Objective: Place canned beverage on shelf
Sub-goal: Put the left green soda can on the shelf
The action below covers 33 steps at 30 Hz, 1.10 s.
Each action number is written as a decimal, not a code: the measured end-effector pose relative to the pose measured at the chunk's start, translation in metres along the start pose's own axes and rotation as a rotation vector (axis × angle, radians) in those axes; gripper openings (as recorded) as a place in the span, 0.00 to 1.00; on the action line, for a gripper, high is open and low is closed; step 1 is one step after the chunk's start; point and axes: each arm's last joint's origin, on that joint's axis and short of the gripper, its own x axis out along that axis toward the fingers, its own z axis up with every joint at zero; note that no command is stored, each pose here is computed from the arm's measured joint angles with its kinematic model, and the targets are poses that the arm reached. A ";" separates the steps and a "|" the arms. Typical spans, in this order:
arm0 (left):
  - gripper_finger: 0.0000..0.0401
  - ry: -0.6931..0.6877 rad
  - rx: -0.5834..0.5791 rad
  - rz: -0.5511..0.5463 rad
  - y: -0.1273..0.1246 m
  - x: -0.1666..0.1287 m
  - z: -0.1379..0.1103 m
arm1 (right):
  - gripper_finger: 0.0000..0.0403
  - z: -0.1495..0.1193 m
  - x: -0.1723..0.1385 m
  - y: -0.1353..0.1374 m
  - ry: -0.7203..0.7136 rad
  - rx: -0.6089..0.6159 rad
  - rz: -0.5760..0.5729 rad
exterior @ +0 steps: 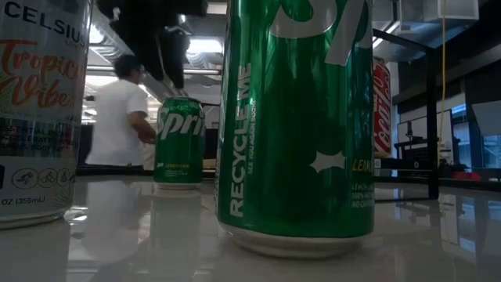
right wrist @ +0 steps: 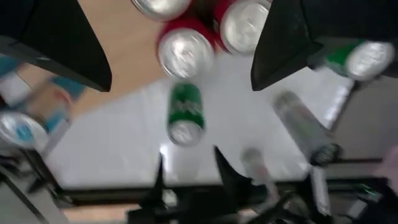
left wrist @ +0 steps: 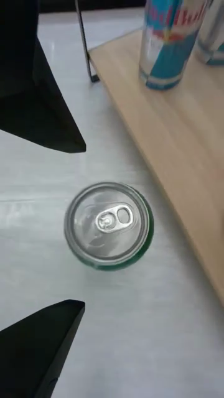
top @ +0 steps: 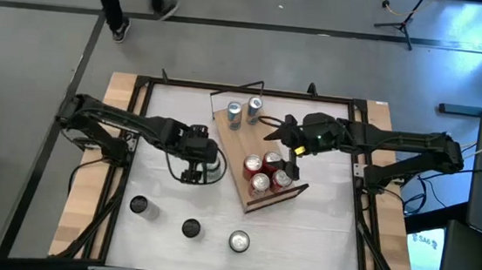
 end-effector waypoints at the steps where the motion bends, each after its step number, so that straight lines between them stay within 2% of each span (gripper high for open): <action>1: 0.98 -0.016 -0.003 -0.001 0.001 -0.006 -0.002 | 0.94 0.002 0.000 0.000 -0.024 -0.002 0.012; 7: 0.98 -0.131 -0.028 -0.001 0.009 -0.041 -0.014 | 0.94 0.016 0.004 0.001 -0.162 0.031 0.044; 15: 0.98 -0.297 -0.091 -0.009 0.020 -0.088 -0.038 | 0.94 0.035 0.022 -0.001 -0.193 0.031 0.052; 18: 0.98 -0.344 -0.102 -0.012 0.024 -0.101 -0.047 | 0.94 0.049 0.035 -0.001 -0.176 0.032 0.069; 26: 0.98 -0.435 -0.123 -0.018 0.030 -0.125 -0.067 | 0.94 0.072 0.085 -0.007 -0.012 0.021 0.059; 33: 0.98 -0.476 -0.143 0.035 0.035 -0.136 -0.077 | 0.94 0.066 0.139 -0.013 0.124 0.013 0.057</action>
